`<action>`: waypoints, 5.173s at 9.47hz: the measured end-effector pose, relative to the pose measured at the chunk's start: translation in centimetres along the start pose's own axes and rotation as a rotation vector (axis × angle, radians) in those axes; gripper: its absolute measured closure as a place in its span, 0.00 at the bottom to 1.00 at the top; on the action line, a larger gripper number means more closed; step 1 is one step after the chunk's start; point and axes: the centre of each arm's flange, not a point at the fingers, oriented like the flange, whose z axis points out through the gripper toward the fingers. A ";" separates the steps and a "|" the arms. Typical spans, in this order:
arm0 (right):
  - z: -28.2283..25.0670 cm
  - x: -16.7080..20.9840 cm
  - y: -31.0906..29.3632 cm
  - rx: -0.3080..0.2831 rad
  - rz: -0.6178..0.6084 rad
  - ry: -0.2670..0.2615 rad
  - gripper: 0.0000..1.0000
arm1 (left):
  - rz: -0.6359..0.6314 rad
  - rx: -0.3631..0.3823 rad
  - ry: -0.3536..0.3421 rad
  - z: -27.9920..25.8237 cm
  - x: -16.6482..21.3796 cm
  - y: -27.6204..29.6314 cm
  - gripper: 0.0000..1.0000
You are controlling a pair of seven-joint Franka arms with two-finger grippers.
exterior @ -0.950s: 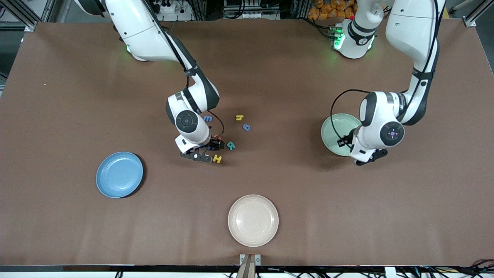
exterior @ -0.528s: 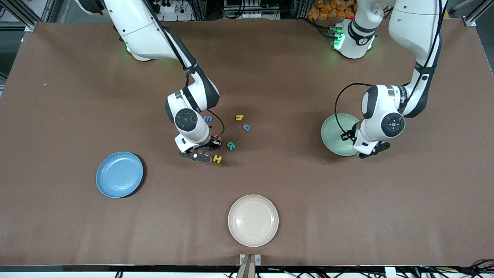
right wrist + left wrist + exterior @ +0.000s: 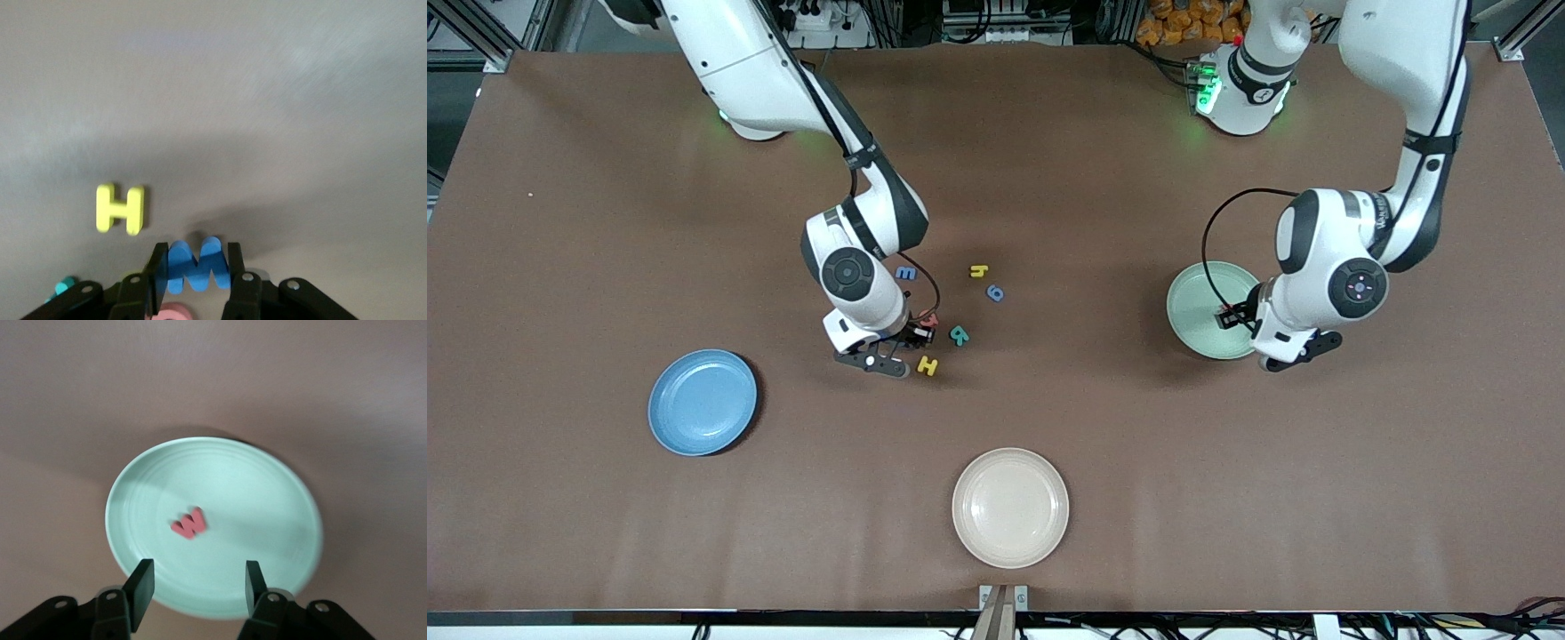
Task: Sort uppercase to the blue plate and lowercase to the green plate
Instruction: 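Place the blue M on the blue plate while the left gripper returns, then lower the left gripper onto the blue g and close it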
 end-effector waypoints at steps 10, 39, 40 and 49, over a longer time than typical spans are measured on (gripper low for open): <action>-5.4 16.2 25.7 -0.084 -0.225 0.027 0.60 | -0.263 -0.162 0.010 -13.1 -12.3 17.9 0.40; -5.6 17.6 30.9 -0.081 -0.275 0.001 0.00 | -0.500 -0.138 0.091 15.3 -22.9 35.4 0.43; -5.6 17.6 30.9 -0.081 -0.275 0.001 0.00 | -0.500 -0.139 0.091 15.3 -22.9 35.4 0.43; -5.5 17.5 30.6 -0.080 -0.280 0.000 0.00 | -0.490 -0.143 0.083 15.2 -23.7 35.7 0.73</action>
